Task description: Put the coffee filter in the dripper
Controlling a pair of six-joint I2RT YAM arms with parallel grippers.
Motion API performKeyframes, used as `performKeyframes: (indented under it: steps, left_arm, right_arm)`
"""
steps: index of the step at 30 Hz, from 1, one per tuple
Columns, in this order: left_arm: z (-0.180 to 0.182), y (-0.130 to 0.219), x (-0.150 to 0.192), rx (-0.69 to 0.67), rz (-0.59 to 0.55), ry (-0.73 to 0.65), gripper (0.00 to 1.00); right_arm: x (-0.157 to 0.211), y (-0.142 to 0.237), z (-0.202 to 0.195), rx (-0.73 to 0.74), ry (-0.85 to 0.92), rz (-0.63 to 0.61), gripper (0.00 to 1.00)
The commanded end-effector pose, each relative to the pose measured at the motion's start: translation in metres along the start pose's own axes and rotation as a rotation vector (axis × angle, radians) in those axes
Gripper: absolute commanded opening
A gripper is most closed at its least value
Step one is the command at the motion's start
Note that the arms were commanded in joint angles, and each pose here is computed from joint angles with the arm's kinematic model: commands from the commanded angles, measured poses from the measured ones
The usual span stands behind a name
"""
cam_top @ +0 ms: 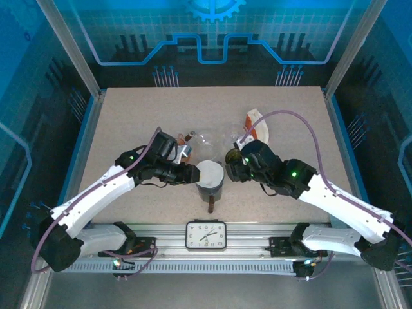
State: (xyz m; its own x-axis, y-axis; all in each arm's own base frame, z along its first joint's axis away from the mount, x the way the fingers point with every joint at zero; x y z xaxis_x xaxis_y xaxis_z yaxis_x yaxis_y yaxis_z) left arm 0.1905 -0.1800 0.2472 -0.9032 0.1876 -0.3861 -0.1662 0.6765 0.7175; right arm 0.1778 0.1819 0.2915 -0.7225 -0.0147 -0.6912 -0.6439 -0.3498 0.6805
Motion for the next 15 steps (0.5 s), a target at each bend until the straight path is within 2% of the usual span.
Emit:
performKeyframes:
  steps: [1, 5, 13, 15]
  left_arm:
    - [-0.009, 0.013, -0.004, 0.015, -0.063, -0.016, 0.47]
    - [-0.006, 0.026, -0.003, -0.047, -0.142, -0.017, 0.55]
    - [0.026, 0.042, 0.006, -0.271, -0.313, 0.064, 0.99]
    - [0.032, 0.042, 0.008, -0.284, -0.326, 0.096, 0.99]
  right_arm:
    - [0.003, 0.0, -0.011, 0.023, -0.049, -0.015, 0.69]
    - [0.034, -0.014, -0.024, -0.03, -0.108, 0.118, 0.69]
    - [0.092, -0.055, -0.03, -0.184, -0.182, 0.294, 0.61]
    - [0.101, -0.064, -0.031, -0.202, -0.189, 0.312, 0.57]
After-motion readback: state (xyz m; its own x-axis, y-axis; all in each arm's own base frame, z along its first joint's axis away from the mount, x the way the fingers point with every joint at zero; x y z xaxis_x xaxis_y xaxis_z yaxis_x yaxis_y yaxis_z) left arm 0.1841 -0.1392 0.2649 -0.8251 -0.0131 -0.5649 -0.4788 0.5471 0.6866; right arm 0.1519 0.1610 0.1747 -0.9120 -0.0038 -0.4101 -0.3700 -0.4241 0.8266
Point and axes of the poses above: each hand's point on the last joint's axis, 136 mm out from that joint toward the fingers, its own y axis back along the fingers, its own z axis along the line the jaws close on, x = y × z, the point moved 8 cm from there along y, back along the fingers, and after that the axes turned 15 degrees about -y, right-handed, at the moved point
